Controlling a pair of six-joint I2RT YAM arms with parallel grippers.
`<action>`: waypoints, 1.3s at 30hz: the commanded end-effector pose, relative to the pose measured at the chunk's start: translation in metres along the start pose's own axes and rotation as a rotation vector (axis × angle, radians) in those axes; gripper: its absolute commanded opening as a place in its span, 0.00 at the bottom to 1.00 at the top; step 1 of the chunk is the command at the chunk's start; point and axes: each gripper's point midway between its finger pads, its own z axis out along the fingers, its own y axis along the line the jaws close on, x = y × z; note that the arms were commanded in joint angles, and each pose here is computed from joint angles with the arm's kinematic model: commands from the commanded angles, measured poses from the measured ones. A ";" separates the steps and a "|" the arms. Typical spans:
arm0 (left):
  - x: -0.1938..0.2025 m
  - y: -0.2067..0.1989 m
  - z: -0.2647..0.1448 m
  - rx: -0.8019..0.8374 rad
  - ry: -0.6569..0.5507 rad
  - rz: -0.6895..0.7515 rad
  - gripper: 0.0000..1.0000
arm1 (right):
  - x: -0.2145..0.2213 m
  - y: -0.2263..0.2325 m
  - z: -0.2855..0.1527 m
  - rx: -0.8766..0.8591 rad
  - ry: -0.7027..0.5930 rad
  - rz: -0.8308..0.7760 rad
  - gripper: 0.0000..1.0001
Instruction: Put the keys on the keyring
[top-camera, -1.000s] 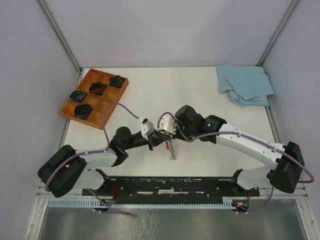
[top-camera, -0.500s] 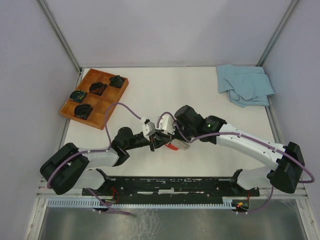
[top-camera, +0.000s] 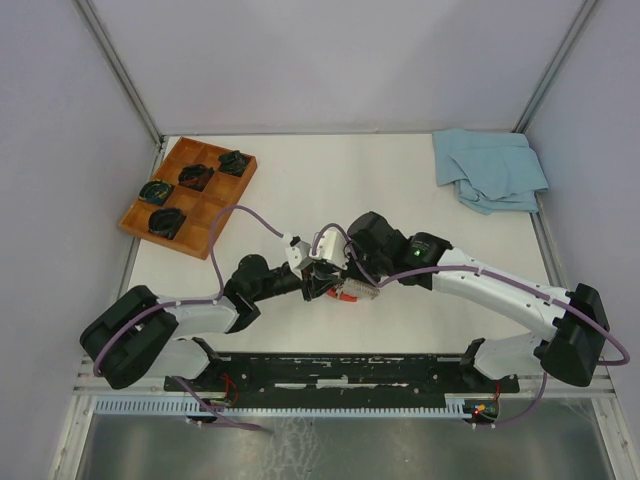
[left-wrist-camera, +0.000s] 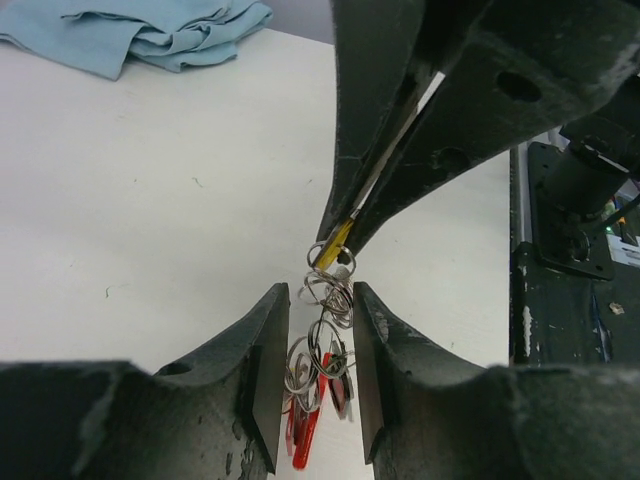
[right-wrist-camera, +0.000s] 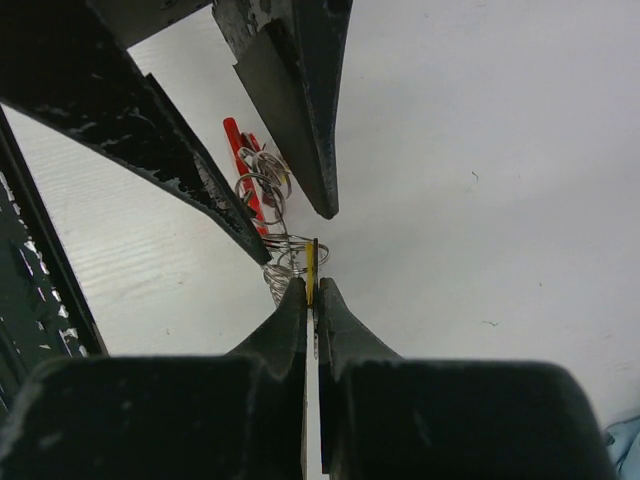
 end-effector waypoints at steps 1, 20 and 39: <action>-0.017 0.014 0.005 -0.077 -0.032 0.030 0.39 | -0.034 -0.009 -0.014 0.041 -0.104 -0.001 0.01; -0.023 0.013 0.011 -0.081 -0.050 0.078 0.37 | -0.040 0.004 -0.006 -0.006 -0.085 -0.002 0.01; -0.037 0.003 0.004 -0.039 -0.126 0.187 0.09 | -0.012 0.023 0.004 -0.053 0.048 0.074 0.01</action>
